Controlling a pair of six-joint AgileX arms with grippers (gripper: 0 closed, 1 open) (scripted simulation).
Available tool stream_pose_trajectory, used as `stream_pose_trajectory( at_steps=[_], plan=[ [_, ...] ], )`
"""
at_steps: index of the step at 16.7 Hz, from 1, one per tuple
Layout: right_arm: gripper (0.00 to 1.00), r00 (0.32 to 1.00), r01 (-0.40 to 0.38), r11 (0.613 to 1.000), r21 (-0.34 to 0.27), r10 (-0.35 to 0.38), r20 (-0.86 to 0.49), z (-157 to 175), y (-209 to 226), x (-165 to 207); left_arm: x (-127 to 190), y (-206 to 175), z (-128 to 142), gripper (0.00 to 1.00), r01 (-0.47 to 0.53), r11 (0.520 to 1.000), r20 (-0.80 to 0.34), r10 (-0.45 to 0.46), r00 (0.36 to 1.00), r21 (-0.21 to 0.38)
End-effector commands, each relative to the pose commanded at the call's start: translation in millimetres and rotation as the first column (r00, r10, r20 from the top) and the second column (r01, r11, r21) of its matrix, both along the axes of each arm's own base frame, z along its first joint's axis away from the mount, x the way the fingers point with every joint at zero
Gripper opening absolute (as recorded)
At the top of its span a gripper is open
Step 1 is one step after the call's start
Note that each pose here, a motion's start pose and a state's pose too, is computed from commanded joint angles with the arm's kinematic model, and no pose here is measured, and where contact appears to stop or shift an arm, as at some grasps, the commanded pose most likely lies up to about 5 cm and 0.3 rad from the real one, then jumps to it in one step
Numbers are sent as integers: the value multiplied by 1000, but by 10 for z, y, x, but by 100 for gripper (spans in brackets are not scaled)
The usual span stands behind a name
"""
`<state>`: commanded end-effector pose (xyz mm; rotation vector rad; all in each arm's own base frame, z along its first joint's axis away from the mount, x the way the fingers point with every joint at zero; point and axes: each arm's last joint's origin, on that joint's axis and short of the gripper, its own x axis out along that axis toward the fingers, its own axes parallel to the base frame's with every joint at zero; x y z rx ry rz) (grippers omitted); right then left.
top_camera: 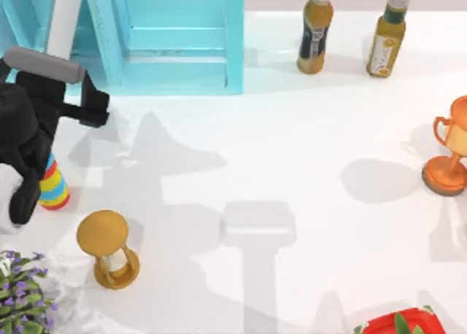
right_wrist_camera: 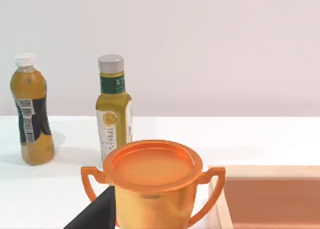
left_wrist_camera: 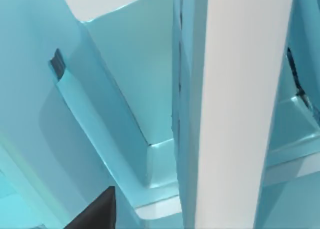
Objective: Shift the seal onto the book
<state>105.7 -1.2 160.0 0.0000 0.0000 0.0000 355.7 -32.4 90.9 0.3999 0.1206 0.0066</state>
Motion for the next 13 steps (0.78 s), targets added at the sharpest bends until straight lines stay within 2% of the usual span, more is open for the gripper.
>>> stream_pose_trajectory(
  at_steps=[5,9,13],
  plan=[
    [100,1000,0,1000,0,0,0,0,0,0,98,10,73,100,-1,1000,4,1,1000,-1],
    [100,1000,0,1000,0,0,0,0,0,0,398,10,138,100,0,1000,2,0,1000,0],
    [100,1000,0,1000,0,0,0,0,0,0,753,23,90,100,0,1000,3,0,1000,0]
  ],
)
